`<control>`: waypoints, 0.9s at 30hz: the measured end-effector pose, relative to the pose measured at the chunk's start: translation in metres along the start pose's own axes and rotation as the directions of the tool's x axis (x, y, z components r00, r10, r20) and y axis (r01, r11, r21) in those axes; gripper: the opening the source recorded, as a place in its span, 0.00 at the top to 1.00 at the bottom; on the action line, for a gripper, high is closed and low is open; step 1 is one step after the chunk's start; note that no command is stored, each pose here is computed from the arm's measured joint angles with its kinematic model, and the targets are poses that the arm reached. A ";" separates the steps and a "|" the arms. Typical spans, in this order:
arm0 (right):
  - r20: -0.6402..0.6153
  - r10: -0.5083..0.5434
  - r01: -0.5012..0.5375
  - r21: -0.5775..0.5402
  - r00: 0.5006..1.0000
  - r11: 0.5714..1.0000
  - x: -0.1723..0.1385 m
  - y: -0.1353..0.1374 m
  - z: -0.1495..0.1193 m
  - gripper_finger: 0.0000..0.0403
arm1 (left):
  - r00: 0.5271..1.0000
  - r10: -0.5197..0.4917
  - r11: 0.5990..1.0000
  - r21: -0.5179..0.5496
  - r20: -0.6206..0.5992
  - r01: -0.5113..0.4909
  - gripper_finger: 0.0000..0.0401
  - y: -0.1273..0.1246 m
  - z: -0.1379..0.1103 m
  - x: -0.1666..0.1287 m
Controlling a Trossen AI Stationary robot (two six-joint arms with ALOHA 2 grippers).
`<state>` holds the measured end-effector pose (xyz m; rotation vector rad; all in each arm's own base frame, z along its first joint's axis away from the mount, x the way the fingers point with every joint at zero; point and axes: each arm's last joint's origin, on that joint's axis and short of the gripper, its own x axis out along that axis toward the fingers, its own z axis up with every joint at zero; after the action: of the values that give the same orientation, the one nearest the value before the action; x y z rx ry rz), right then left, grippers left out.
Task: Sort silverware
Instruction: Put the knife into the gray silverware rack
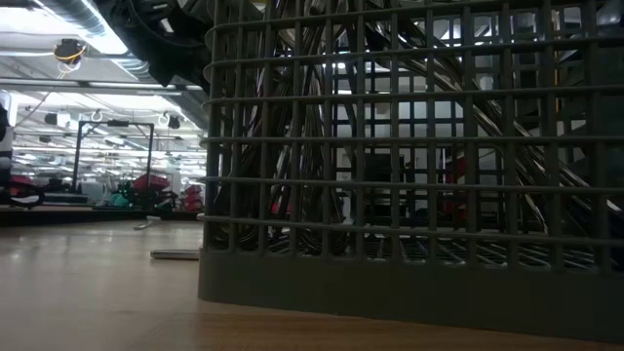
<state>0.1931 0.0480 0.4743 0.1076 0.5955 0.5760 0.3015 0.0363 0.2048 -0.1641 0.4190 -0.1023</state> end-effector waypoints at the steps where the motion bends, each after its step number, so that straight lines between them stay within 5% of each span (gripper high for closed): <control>1: -0.006 0.023 -0.023 0.009 1.000 1.000 0.003 0.000 0.001 0.99 | 1.000 0.000 1.000 0.000 0.000 0.000 0.64 0.000 0.000 0.000; 6: -0.042 0.123 -0.121 0.056 0.991 0.991 0.015 -0.003 0.002 0.99 | 1.000 0.000 1.000 -0.002 0.000 0.000 0.64 0.000 0.000 0.000; 16: -0.275 0.189 -0.152 0.149 0.943 0.977 0.075 -0.002 -0.007 0.99 | 1.000 -0.001 1.000 -0.003 -0.001 0.001 0.64 0.000 0.000 0.000; 27: -0.476 0.011 0.014 0.049 0.879 0.999 0.129 0.023 -0.025 0.99 | 1.000 -0.001 1.000 -0.003 0.000 0.001 0.64 0.000 0.000 0.000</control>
<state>0.2550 0.1356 0.3953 0.0102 1.0927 0.5887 0.3015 0.0359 0.2050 -0.1671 0.4189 -0.1028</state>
